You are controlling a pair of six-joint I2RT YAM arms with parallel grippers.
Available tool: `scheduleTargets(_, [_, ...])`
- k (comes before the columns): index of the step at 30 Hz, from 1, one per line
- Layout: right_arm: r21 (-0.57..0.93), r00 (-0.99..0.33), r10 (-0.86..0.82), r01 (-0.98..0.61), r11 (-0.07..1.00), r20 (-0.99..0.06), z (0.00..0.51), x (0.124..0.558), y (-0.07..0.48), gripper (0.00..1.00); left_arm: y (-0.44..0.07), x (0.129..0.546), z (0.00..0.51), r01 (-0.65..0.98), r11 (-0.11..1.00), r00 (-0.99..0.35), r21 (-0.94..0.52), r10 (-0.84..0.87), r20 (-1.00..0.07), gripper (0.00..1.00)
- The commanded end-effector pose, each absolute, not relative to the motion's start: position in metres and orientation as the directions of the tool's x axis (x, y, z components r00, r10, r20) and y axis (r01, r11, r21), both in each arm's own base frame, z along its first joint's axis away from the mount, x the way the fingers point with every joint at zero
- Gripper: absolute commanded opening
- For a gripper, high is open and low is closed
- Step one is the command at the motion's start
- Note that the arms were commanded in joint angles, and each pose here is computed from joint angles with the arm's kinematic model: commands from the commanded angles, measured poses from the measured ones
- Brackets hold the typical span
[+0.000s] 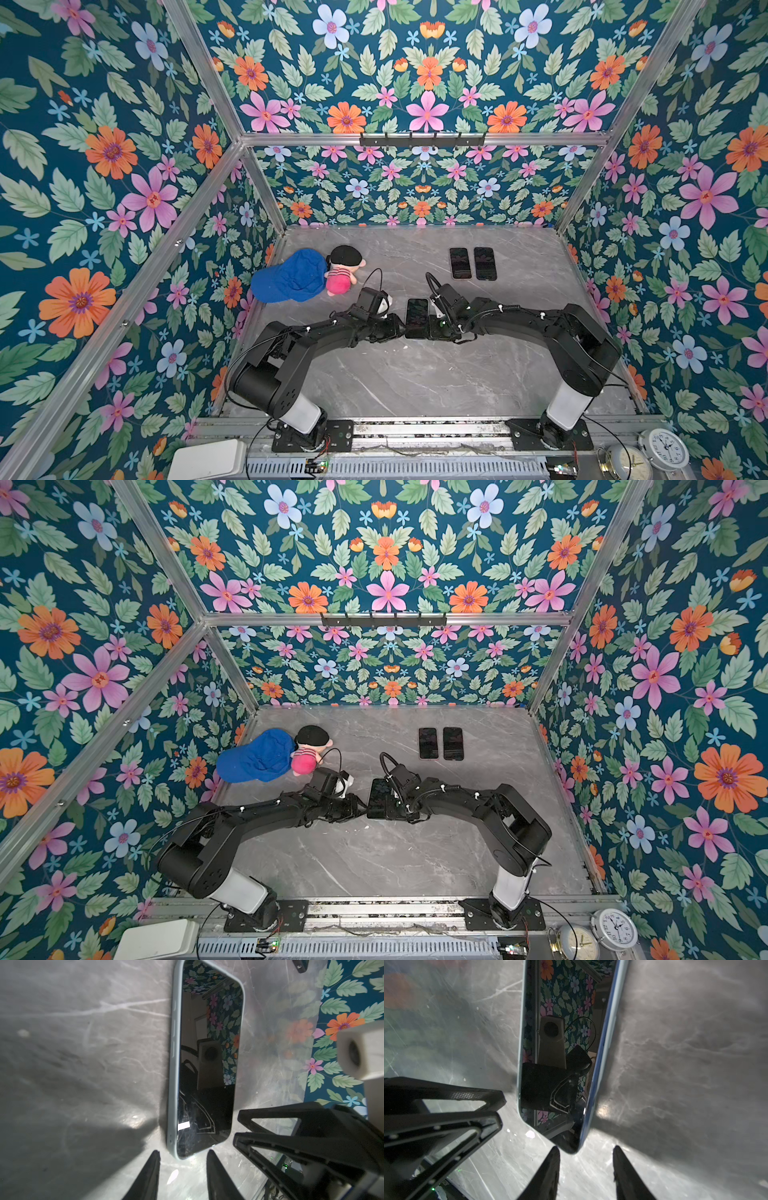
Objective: Put the phone into the phone case
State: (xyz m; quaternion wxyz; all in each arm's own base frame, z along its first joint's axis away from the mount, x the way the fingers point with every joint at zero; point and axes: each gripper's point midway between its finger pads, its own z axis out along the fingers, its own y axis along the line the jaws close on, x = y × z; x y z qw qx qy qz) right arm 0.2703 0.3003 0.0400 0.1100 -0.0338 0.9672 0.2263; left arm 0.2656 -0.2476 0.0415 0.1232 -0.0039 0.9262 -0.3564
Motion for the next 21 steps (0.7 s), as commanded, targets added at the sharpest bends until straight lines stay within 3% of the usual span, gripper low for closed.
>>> scheduleTargets(1, [0.451, -0.971, 0.005, -0.107, 0.886, -0.239, 0.0431, 0.2742, 0.3049, 0.39, -0.2537, 0.2701, 0.0462, 0.095, 0.719, -0.966, -0.688, -0.100, -0.237, 0.40])
scheduleTargets(21, [0.470, -0.975, -0.015, -0.121, 0.874, -0.223, 0.0367, 0.2753, 0.3139, 0.14, -0.2628, 0.2616, 0.0367, 0.079, 0.687, -0.976, -0.722, -0.095, -0.198, 0.34])
